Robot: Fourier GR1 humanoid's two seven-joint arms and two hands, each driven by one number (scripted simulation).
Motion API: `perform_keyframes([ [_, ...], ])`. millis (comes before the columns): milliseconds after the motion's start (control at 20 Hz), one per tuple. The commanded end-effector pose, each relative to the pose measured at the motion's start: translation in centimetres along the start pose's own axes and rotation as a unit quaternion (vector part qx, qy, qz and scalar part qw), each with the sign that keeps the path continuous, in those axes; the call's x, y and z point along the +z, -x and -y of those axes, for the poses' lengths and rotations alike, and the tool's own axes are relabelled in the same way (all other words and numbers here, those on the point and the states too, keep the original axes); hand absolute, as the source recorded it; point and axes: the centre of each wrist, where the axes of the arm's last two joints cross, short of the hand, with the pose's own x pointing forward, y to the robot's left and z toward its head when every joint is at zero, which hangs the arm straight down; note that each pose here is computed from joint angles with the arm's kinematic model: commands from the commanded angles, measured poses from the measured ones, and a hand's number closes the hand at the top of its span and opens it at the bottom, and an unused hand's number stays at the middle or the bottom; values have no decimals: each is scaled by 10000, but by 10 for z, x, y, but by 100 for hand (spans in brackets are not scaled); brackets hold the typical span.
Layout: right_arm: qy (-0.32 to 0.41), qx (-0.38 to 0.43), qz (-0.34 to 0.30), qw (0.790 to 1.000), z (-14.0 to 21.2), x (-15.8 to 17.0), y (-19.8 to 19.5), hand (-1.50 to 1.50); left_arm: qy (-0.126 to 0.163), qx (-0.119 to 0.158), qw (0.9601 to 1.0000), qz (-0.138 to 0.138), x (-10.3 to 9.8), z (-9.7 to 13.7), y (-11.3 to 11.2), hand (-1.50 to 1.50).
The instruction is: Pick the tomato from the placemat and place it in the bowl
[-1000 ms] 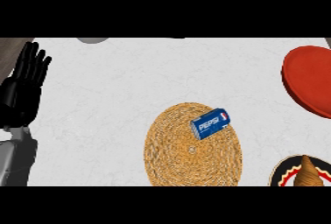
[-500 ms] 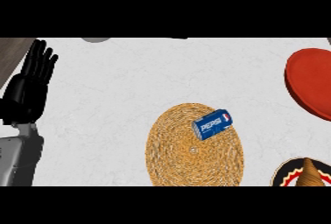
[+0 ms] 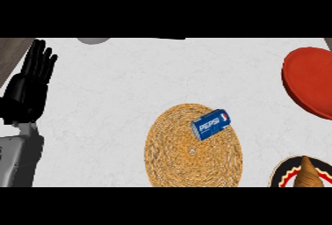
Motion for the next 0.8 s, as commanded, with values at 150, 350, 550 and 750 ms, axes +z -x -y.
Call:
perform_keyframes([
  [150, -513, -809, -70, 9954, -44, -28, 14, -150, -10, -8, 10000, 34, -3, 4, 3, 0],
  [350, -655, -1601, -84, 9849, -81, -32, 21, -150, 23, -55, 10000, -21, -3, -2, -3, 0],
  [550, -185, -2431, 250, 9695, -72, -40, 19, -150, 30, -20, 10000, -4, -2, -1, -3, 0],
  [750, 725, -2808, 395, 9562, -67, -50, 16, -150, -9, -15, 10000, 18, 1, -3, 0, 0],
])
